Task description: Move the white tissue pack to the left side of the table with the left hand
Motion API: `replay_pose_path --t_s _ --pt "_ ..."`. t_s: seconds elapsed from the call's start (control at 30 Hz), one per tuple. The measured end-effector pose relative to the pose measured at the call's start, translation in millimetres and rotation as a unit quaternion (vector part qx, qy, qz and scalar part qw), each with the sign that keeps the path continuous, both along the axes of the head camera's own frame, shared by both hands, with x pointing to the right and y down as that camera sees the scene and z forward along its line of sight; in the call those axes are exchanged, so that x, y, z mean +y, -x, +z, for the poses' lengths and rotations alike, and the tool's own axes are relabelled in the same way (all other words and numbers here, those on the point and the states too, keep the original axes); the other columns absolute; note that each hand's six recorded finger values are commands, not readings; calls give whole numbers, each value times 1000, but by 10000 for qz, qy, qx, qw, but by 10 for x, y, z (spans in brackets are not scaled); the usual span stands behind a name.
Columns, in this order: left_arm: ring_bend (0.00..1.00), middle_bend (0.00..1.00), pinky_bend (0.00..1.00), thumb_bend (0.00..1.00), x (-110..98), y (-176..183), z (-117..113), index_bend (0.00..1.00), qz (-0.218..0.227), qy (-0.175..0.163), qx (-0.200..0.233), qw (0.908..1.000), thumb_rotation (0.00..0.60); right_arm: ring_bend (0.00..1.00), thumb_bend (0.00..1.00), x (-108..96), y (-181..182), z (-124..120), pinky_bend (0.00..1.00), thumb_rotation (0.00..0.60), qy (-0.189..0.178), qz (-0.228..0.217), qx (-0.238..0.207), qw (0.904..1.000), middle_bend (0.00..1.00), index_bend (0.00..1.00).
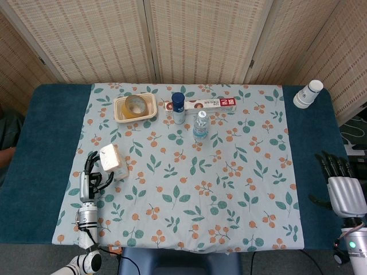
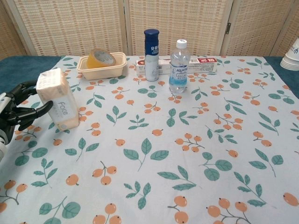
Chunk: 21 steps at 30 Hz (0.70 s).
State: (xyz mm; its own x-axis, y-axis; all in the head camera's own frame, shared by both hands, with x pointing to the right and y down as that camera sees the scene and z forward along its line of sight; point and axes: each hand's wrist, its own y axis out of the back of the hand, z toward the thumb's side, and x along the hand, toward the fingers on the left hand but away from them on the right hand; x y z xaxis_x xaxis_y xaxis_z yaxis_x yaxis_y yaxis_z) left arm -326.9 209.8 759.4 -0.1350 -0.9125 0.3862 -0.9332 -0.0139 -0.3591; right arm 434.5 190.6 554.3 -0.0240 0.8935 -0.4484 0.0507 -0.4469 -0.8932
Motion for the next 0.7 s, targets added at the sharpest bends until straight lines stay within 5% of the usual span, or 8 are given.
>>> replay_pose_path --t_s 0.33,0.7 --pt "855 100 899 166 -55 65 -145 0 442 -118 -273 9986 600 0 94 -12 12 -68 0 600 -120 -31 -109 9999 0 22" --pt "850 80 896 145 -87 199 -374 0 631 -241 -489 9965 600 0 94 -15 22 -117 0 600 -176 -66 -201 9996 0 24"
